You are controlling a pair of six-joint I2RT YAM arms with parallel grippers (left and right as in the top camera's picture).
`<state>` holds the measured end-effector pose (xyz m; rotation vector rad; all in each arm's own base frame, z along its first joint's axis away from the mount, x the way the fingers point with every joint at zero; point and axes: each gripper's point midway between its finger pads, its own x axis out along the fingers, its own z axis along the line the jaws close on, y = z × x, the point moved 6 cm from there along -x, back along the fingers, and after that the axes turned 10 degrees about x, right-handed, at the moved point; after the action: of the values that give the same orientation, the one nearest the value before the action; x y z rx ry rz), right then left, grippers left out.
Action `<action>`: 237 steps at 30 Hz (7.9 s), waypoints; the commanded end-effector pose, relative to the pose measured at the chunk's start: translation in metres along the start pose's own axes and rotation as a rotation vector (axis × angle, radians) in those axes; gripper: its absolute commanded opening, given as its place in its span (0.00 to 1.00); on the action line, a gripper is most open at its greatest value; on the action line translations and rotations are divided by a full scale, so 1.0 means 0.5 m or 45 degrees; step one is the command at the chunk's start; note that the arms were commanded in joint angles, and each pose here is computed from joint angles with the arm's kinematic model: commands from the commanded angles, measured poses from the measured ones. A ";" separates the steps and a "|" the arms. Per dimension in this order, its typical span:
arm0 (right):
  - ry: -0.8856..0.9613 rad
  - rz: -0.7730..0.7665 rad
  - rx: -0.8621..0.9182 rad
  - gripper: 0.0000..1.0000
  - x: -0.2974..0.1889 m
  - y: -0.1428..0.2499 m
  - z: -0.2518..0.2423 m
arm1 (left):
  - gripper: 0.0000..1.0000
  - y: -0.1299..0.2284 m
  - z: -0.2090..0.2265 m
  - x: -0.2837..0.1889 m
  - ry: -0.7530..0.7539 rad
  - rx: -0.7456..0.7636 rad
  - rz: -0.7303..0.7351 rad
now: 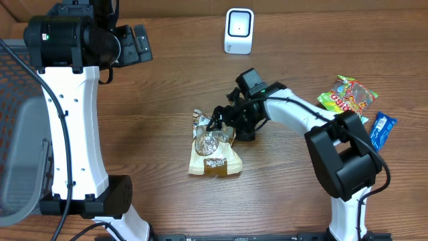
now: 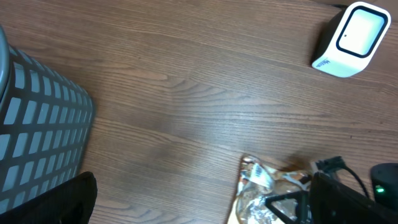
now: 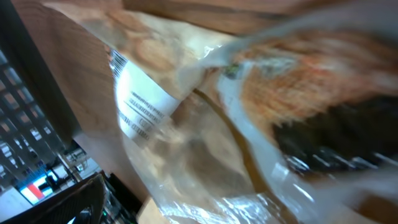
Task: Scan the item barcode
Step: 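Lift the bread bag with the right gripper toward the scanner, then hold the bread bag label in front of the white scanner, then carry the bread bag right and release it onto the Haribo bag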
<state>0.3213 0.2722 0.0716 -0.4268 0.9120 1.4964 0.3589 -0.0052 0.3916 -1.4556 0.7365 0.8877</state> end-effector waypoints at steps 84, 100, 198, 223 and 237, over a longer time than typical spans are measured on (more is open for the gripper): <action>1.068 -2.132 -0.965 0.04 -0.517 -0.244 0.156 | 1.00 -0.002 -0.009 0.000 0.003 -0.003 -0.006; 1.117 -2.074 -1.178 0.04 -0.385 -0.343 0.134 | 1.00 -0.002 -0.009 0.000 0.003 -0.003 -0.006; 0.401 -0.861 -1.032 0.04 -0.403 0.158 0.237 | 1.00 -0.002 -0.009 0.000 0.003 -0.003 -0.006; -0.010 -0.941 0.722 0.24 -0.707 -0.040 -0.418 | 0.99 -0.002 -0.009 0.000 0.003 -0.003 -0.006; -0.057 -1.127 0.497 0.88 -0.843 0.034 -0.292 | 1.00 -0.002 -0.009 0.000 0.003 -0.003 -0.006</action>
<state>0.3390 -0.1209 0.2284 -0.2887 0.9601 0.5503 0.3589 -0.0052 0.3916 -1.4556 0.7365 0.8877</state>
